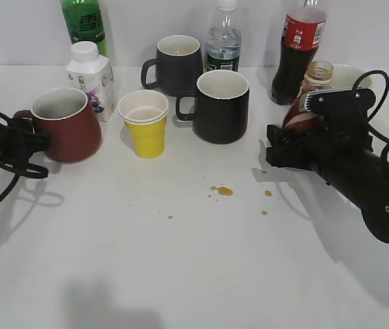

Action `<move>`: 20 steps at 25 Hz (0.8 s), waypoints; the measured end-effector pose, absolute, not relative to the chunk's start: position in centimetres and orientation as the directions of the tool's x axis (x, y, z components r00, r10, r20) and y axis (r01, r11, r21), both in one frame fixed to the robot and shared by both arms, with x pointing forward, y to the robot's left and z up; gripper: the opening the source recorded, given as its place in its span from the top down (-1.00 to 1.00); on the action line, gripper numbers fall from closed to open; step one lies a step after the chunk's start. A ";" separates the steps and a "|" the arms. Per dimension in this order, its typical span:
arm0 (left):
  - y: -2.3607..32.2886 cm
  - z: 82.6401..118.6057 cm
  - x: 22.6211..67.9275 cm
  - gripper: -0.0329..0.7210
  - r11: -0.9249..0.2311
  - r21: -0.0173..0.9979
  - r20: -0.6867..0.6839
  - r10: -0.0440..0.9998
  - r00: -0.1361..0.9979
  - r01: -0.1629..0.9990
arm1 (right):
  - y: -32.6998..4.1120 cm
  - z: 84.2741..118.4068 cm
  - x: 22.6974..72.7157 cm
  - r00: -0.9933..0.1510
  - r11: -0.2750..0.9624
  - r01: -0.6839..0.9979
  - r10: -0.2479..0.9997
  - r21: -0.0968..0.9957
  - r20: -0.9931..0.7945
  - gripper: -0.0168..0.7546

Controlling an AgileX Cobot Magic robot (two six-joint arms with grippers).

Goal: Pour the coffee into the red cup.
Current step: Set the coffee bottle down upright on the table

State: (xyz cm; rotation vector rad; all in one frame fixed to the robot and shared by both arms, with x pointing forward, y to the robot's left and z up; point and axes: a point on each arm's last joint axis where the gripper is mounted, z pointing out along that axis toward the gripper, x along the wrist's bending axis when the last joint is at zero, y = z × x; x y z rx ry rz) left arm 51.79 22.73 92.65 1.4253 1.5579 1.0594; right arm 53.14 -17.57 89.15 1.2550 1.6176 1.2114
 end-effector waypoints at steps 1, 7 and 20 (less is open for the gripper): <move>22.7 92.8 51.7 -0.16 0.038 0.929 -0.007 0.996 -0.086 0.369 | -17.6 89.1 53.1 -0.243 0.074 0.266 0.970 0.961 -0.007 -0.59; 22.5 93.9 51.1 -0.16 0.076 0.910 -0.055 0.997 -0.062 0.407 | -17.8 88.9 52.6 -0.243 0.080 0.280 0.970 0.957 -0.010 -0.62; 21.9 95.7 49.6 -0.16 0.114 0.858 -0.141 0.990 0.015 0.501 | -19.8 90.7 48.9 -0.217 0.066 0.350 0.976 0.935 0.012 -0.62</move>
